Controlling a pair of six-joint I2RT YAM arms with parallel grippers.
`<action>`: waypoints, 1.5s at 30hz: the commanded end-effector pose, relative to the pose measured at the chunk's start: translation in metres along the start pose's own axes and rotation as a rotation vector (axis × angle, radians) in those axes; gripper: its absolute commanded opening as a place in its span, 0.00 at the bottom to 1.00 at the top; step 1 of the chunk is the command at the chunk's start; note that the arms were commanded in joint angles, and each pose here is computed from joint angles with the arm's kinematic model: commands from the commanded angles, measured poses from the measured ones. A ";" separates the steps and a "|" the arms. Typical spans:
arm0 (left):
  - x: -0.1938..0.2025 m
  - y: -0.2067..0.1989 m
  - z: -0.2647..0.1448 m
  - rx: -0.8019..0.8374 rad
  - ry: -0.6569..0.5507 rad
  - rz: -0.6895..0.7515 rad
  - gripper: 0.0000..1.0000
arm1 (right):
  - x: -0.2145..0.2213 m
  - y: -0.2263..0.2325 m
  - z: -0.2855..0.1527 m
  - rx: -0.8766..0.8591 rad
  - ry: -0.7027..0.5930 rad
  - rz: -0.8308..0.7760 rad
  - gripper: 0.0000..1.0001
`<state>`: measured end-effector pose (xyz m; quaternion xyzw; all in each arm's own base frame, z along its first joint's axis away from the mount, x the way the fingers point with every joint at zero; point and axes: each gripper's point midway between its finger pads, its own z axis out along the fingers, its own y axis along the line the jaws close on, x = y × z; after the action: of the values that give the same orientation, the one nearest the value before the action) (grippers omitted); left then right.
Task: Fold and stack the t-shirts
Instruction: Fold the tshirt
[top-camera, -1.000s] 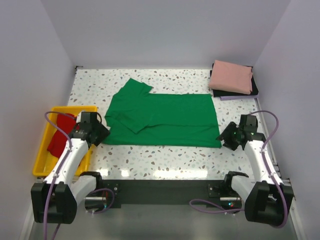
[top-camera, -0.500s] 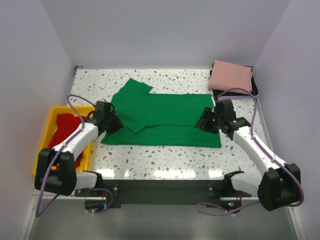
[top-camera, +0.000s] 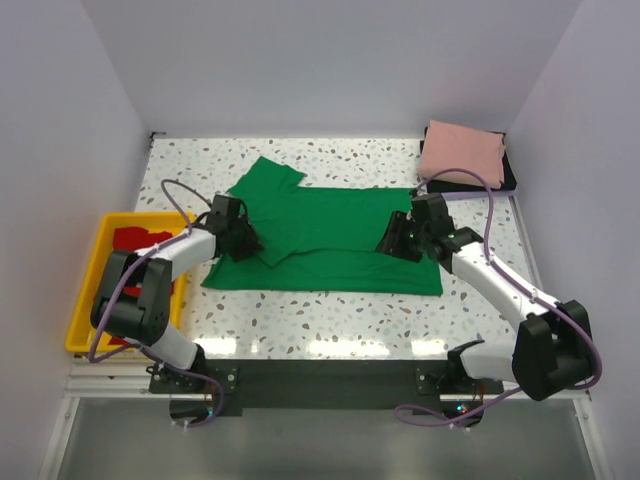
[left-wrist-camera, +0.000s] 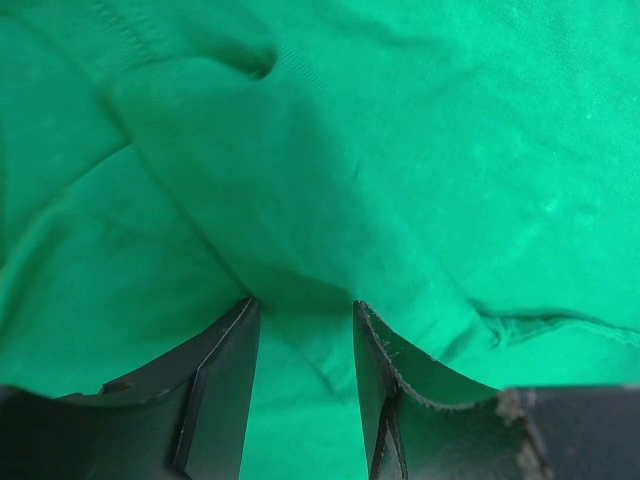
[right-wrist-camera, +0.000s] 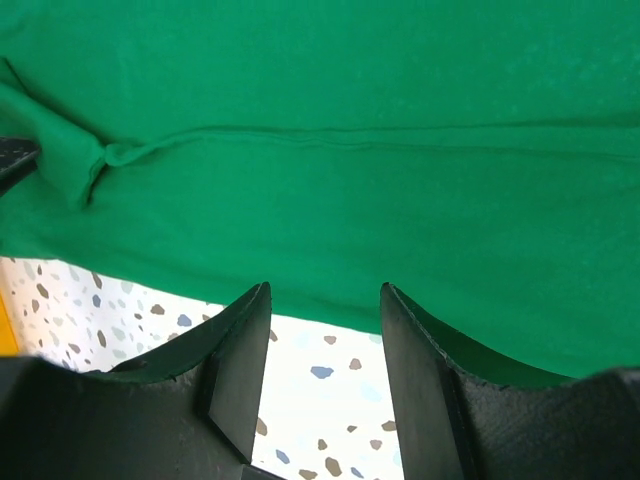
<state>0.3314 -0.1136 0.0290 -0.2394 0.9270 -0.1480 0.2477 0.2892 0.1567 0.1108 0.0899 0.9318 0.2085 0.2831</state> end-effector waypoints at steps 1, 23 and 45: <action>-0.020 -0.030 0.005 0.082 -0.050 -0.001 0.47 | -0.025 0.019 -0.004 -0.050 -0.079 -0.009 0.51; -0.066 -0.099 0.035 0.182 -0.070 0.029 0.38 | -0.016 0.015 0.004 -0.048 -0.059 -0.034 0.51; -0.096 -0.050 -0.026 -0.088 -0.275 0.070 0.44 | -0.026 0.017 0.005 -0.008 -0.107 -0.115 0.50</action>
<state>0.4284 -0.1437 0.0778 -0.2184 0.9097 -0.1442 0.3224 0.3006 0.1579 0.1101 0.0688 0.9284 0.1860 0.3142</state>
